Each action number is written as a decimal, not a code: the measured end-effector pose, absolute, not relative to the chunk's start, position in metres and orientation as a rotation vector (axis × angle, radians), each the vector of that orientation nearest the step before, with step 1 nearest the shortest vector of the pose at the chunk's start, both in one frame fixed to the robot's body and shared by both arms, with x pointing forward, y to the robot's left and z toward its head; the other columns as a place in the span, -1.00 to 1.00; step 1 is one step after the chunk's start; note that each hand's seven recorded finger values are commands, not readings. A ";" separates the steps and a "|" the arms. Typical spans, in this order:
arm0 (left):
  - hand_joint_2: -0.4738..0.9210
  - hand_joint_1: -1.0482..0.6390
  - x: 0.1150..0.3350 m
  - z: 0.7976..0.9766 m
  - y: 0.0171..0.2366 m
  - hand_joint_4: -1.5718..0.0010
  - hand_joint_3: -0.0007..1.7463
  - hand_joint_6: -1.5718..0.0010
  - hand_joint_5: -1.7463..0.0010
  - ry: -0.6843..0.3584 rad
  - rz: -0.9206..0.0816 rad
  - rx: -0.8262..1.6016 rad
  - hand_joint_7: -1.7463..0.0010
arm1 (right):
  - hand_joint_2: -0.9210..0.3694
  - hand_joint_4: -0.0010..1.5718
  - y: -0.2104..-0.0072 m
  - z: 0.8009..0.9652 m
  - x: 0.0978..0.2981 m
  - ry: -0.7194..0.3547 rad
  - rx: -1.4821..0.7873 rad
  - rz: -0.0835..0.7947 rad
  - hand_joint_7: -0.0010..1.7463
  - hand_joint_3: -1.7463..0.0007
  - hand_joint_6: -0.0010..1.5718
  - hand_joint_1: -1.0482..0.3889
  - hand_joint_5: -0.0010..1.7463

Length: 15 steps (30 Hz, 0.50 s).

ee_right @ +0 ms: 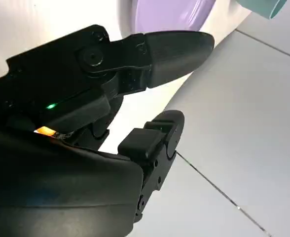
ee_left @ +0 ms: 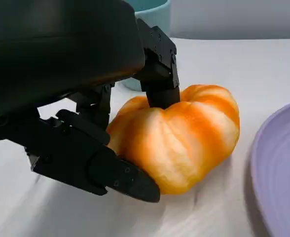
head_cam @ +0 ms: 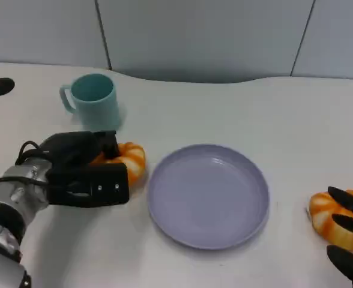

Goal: Grasp the bread from the table and place it into the plate.

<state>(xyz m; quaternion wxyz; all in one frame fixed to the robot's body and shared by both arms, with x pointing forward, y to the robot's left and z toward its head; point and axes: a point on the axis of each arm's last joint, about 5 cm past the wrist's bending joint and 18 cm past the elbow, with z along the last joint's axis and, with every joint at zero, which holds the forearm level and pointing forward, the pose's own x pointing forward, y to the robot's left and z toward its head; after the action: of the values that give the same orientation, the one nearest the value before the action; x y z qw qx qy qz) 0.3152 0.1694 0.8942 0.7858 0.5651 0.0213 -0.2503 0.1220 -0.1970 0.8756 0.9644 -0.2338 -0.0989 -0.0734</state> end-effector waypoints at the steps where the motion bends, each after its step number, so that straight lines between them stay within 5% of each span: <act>1: 0.97 0.07 0.315 0.894 0.170 0.08 -0.83 0.28 -1.00 0.049 -0.542 1.206 -1.00 | -1.00 0.09 -0.197 0.876 0.122 -0.200 -0.474 -0.148 -1.00 0.61 -0.16 -0.01 -0.99; 6: 0.94 0.04 0.315 0.899 0.175 0.07 -0.85 0.30 -1.00 0.000 -0.536 1.141 -1.00 | -1.00 0.11 -0.196 0.876 0.124 -0.207 -0.472 -0.153 -0.99 0.62 -0.15 -0.02 -0.98; 15: 0.93 0.07 0.320 0.937 0.195 0.04 -0.88 0.33 -1.00 -0.317 -0.534 1.006 -1.00 | -1.00 0.13 -0.195 0.875 0.126 -0.209 -0.468 -0.153 -0.99 0.63 -0.13 -0.02 -0.98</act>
<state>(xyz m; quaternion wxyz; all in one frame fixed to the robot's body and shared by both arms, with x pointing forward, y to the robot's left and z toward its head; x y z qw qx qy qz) 0.3197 0.1946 0.9374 0.8303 0.4742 -0.1494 -0.2519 0.1256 -0.1947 0.8754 0.9645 -0.2312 -0.1031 -0.0757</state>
